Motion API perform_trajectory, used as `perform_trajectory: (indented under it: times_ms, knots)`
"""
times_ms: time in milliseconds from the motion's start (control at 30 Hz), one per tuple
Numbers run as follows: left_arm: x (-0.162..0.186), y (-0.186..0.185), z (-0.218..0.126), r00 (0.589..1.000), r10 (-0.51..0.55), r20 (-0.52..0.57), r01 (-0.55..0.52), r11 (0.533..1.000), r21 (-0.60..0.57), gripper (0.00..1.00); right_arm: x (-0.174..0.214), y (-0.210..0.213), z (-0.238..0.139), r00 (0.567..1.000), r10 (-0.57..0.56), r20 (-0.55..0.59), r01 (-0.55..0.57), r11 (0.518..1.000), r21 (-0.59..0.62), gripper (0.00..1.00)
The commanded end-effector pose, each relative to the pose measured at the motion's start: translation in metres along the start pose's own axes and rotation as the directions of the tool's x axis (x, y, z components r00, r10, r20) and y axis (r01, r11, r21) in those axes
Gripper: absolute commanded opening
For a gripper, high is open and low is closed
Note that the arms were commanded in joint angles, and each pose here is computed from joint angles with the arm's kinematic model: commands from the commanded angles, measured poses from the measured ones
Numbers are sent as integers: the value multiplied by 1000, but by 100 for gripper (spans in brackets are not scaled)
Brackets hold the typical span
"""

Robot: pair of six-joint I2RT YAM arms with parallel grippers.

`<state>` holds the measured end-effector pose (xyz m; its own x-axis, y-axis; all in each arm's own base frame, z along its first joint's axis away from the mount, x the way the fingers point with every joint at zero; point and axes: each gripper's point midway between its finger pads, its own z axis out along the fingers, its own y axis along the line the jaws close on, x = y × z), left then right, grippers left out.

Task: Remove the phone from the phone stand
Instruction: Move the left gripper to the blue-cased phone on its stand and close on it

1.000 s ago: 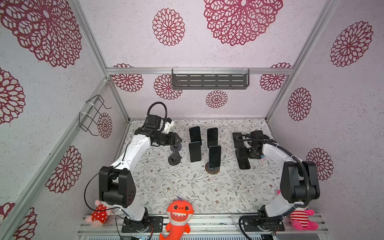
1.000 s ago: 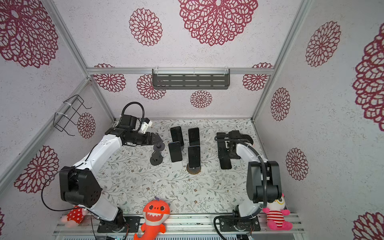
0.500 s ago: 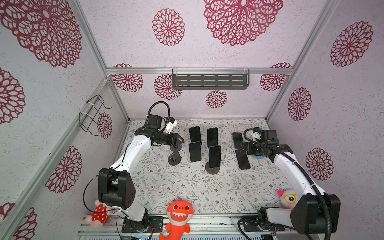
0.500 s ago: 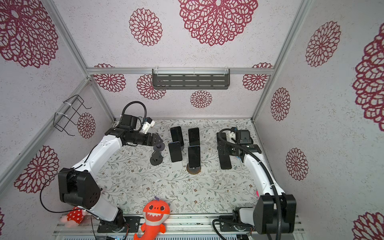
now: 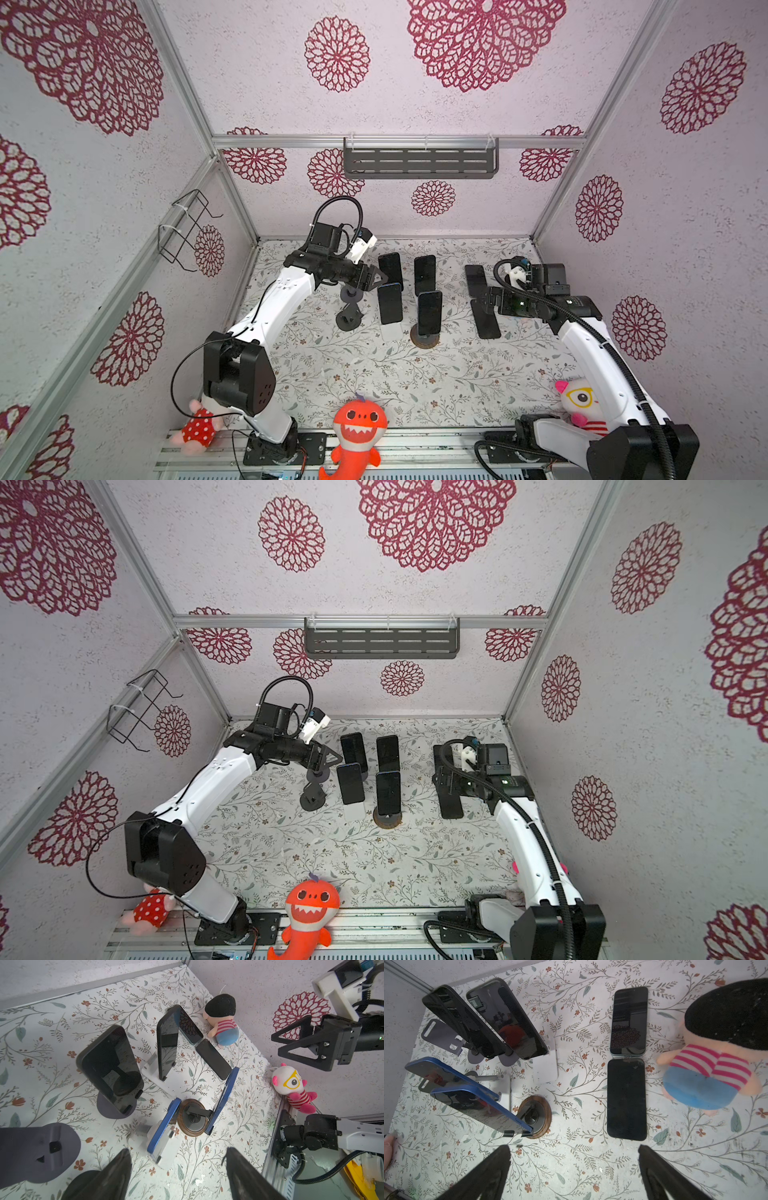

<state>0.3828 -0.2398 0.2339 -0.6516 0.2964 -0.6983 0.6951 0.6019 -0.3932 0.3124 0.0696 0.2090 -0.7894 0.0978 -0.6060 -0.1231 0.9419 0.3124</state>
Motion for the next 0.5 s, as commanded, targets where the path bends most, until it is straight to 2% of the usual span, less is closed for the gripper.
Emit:
perform_trajectory:
  times_ms: [0, 133, 267, 467]
  knots:
    - [4, 0, 20, 998, 59, -33, -59, 998, 23, 75, 1, -1, -11, 1000, -3, 28, 3, 1000, 13, 99]
    - [9, 16, 29, 997, 57, -53, -58, 998, -28, 75, 0, 1, -12, 998, -31, 48, 31, 1000, 3, 99]
    - [13, 15, 38, 998, 43, -52, -43, 999, 10, 75, -2, 5, -15, 996, -52, 77, 53, 998, -16, 99]
    - [19, 17, 44, 998, 43, -56, -41, 999, 23, 70, 4, 0, -10, 998, -43, 47, 42, 999, 5, 99]
